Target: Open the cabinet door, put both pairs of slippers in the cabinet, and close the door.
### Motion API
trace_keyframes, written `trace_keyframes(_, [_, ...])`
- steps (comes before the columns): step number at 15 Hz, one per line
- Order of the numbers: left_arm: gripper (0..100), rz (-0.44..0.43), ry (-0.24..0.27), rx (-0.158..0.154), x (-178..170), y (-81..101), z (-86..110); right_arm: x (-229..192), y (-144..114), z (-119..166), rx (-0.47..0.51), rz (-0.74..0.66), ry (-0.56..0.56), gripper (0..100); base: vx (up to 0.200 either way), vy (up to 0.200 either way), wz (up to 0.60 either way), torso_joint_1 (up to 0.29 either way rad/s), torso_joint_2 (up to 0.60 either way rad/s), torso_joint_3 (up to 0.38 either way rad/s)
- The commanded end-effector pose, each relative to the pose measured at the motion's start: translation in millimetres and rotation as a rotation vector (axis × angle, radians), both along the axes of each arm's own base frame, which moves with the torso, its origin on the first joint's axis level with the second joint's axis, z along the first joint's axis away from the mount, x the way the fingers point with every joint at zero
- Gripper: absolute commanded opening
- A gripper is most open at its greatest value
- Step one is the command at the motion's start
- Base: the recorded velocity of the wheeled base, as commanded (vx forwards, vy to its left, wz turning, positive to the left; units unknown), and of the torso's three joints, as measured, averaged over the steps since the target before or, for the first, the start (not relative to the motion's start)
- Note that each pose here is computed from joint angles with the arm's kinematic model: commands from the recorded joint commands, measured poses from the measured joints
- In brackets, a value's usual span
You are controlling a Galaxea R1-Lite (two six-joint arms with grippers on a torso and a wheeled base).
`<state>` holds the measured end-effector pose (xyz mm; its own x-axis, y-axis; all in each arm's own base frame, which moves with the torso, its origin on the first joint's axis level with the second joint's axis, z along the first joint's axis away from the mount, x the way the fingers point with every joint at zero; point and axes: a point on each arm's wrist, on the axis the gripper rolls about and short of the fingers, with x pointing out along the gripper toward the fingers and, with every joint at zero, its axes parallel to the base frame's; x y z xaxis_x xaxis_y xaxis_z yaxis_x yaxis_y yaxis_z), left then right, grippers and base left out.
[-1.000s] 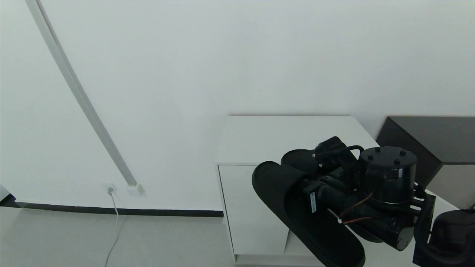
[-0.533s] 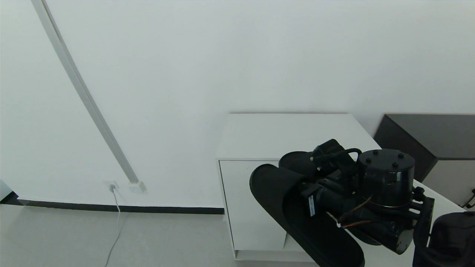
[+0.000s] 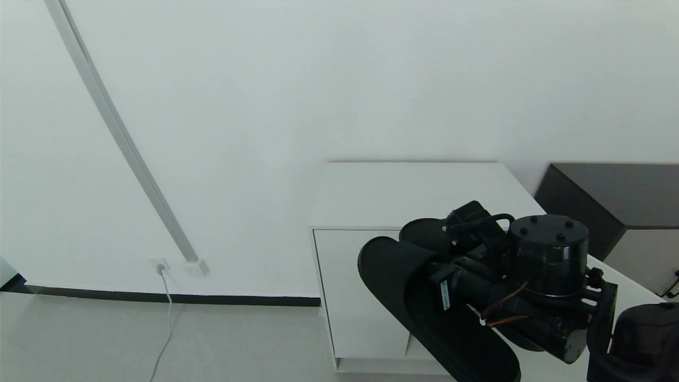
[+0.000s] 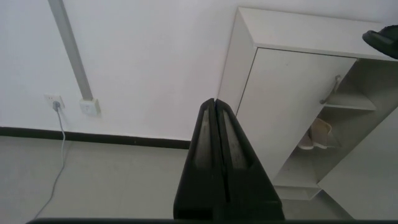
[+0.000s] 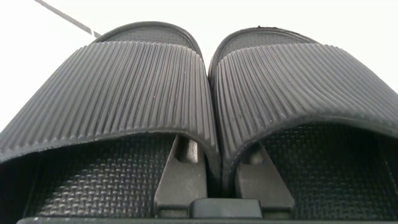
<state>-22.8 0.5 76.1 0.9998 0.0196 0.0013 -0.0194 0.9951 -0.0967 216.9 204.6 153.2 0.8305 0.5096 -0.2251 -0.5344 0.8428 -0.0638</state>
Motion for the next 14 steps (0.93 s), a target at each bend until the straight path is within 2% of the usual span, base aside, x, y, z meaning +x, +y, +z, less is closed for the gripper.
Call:
trace_keyframes(1, [0,0.0,0.001,0.0,0.1,0.0,0.0,0.3,0.5,-1.6,-0.004,0.001,0.003,0,0.0,0.0,0.0,0.0,0.0,0.0])
trace_keyframes(14, [0,0.0,0.001,0.0,0.1,0.0,0.0,1.1,1.3,-3.1,-0.002,0.001,0.01,0,0.0,-0.2,0.0,0.001,0.0,0.001])
